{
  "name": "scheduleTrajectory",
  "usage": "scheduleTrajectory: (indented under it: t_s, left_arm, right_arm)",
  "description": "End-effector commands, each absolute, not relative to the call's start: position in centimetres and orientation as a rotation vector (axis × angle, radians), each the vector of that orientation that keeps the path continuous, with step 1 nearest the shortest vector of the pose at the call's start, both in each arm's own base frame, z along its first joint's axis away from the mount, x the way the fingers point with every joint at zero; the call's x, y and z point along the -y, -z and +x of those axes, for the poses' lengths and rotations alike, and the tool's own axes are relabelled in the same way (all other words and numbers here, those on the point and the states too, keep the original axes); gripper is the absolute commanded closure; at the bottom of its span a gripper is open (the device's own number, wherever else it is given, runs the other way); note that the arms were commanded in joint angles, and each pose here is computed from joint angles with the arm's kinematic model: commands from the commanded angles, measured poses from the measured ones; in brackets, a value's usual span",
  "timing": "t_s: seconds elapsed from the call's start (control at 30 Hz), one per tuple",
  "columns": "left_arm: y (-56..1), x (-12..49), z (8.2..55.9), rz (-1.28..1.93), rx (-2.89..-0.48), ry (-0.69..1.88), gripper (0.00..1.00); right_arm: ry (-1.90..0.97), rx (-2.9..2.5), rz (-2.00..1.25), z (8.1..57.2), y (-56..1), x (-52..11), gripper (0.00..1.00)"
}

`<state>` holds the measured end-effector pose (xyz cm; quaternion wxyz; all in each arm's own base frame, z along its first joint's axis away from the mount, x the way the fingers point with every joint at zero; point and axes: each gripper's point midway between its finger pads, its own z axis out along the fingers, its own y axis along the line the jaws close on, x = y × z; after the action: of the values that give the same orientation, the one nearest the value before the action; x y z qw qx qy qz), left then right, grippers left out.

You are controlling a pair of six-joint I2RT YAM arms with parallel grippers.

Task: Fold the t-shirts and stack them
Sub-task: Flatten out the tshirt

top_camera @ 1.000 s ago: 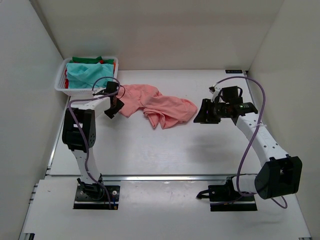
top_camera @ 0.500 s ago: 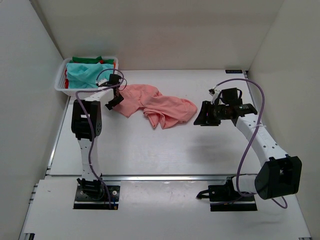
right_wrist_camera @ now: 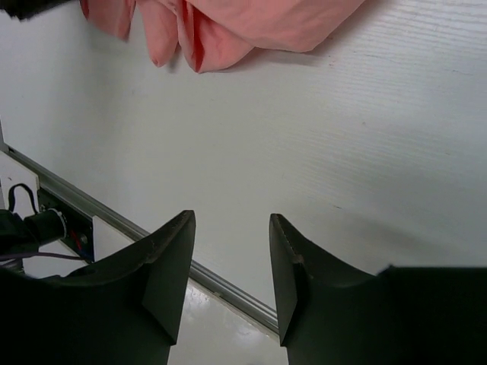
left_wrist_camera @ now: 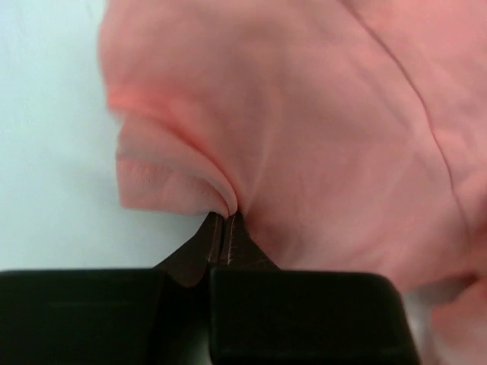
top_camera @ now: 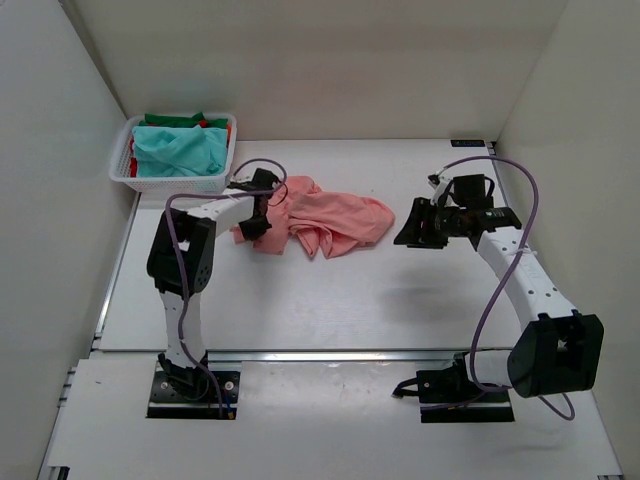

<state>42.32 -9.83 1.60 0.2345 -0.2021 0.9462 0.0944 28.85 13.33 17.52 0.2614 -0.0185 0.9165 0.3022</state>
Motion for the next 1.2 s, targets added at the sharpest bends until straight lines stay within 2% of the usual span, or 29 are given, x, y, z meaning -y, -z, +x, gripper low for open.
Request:
scheduleTrajectory:
  t_s: [0.0,0.1,0.2,0.23,0.3,0.37,0.4,0.53,0.63,0.73,0.87,1.0,1.17]
  left_arm:
    - [-0.6,11.7,36.0,-0.508,-2.749,-0.179,1.0]
    - [-1.1,11.6,34.5,-0.513,-2.753,-0.128,1.0]
    - [-3.6,11.4,34.5,-0.514,-2.714,-0.052,1.0]
    - [-4.6,11.8,34.7,-0.492,-2.696,-0.025,1.0]
    - [-7.5,12.3,35.2,-0.463,-2.639,0.043,1.0]
    - [-10.1,12.2,35.6,-0.474,-2.6,0.08,1.0]
    - [-11.6,12.6,35.6,-0.467,-2.58,0.123,1.0]
    - [-13.7,12.0,34.8,-0.506,-2.54,0.194,1.0]
    - [-14.6,12.1,34.1,-0.51,-2.528,0.238,1.0]
    - [-15.5,12.0,33.8,-0.503,-2.508,0.242,1.0]
    - [-16.1,11.8,33.4,-0.502,-2.496,0.258,1.0]
    - [-16.5,11.3,33.4,-0.51,-2.48,0.247,1.0]
    - [-17.3,11.0,33.2,-0.518,-2.46,0.265,1.0]
  right_arm:
    - [-0.815,-2.402,-0.072,30.0,-19.2,-13.0,0.59]
    - [-0.81,-2.404,-0.088,30.0,-19.2,-13.1,0.59]
    - [-0.785,-2.441,-0.098,29.8,-18.2,-13.2,0.69]
    - [-0.783,-2.446,-0.1,30.1,-17.9,-13.4,0.69]
    - [-0.784,-2.453,-0.076,30.4,-17.6,-13.3,0.65]
    - [-0.775,-2.454,-0.046,31.2,-16.8,-13.5,0.56]
    - [-0.778,-2.461,-0.019,31.8,-16.0,-13.6,0.55]
    - [-0.808,-2.467,0.115,34.1,-13.6,-13.7,0.56]
    - [-0.963,-2.459,0.388,35.4,-11.3,-13.9,0.57]
    - [-1.108,-2.396,0.522,36.7,-9.9,-14.6,0.58]
    - [-1.175,-2.396,0.591,38.8,-7.8,-15.7,0.54]
    - [-1.228,-2.372,0.618,41.0,-8.1,-17.2,0.54]
    - [-1.265,-2.341,0.824,41.6,-6.2,-17.4,0.51]
